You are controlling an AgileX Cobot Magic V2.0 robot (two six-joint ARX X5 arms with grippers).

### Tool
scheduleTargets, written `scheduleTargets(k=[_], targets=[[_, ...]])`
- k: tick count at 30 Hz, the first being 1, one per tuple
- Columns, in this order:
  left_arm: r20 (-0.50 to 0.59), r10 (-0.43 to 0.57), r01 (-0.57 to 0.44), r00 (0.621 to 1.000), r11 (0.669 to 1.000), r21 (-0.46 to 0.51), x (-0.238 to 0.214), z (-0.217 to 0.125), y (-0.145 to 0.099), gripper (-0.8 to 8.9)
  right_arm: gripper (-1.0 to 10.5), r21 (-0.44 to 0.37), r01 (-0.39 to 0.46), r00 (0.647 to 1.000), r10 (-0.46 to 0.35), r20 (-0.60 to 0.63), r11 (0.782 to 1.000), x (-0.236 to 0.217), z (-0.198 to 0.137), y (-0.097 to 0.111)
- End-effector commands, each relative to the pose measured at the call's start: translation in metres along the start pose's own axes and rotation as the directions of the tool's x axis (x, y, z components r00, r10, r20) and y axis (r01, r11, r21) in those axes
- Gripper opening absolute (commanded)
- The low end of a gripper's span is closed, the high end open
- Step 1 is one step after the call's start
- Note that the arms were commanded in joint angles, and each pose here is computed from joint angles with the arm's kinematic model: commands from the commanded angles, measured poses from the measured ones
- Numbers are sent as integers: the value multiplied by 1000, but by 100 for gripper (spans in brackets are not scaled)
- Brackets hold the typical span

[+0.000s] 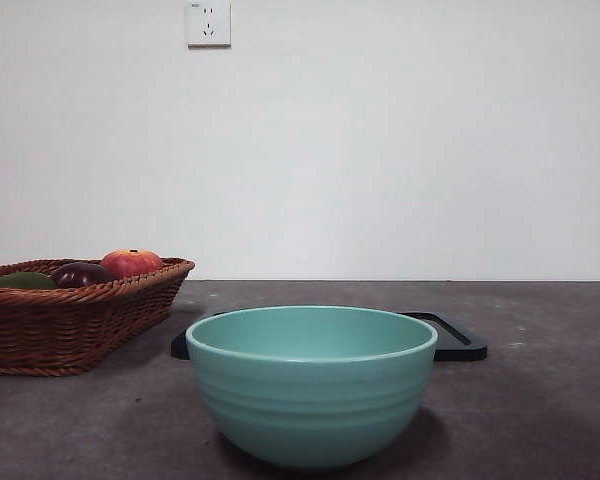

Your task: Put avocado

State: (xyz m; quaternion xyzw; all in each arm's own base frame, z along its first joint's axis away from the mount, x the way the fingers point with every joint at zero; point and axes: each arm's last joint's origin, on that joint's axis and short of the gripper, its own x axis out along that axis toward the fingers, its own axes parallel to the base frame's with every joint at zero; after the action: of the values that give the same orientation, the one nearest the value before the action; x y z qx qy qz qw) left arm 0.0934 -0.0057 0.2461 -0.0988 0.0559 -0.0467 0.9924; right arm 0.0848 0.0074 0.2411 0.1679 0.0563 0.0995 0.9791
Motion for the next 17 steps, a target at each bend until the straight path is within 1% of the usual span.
scheduleTargets(k=[1,5,7,10,13,17], targets=[[-21,-68,68,997,998,-4,2,24,-7,15,12,25,-60,997,61,-47,998,2,14,8],[-123,-139,138,983,990,-22,9,49,-15,15,12,37,-105,982,109,-153,994,8,28,15],[-182,-180,176,967,984,-39,14,60,-19,15,12,20,-152,965,153,-214,988,13,35,19],[-243,-248,241,938,969,-59,21,73,-24,15,12,8,-203,937,197,-288,979,21,46,25],[-270,-329,319,905,944,-82,28,83,-30,15,12,4,-230,910,216,-354,973,29,57,32],[-284,-398,387,872,917,-98,33,92,-37,15,12,-27,-265,874,228,-428,964,38,71,41]])
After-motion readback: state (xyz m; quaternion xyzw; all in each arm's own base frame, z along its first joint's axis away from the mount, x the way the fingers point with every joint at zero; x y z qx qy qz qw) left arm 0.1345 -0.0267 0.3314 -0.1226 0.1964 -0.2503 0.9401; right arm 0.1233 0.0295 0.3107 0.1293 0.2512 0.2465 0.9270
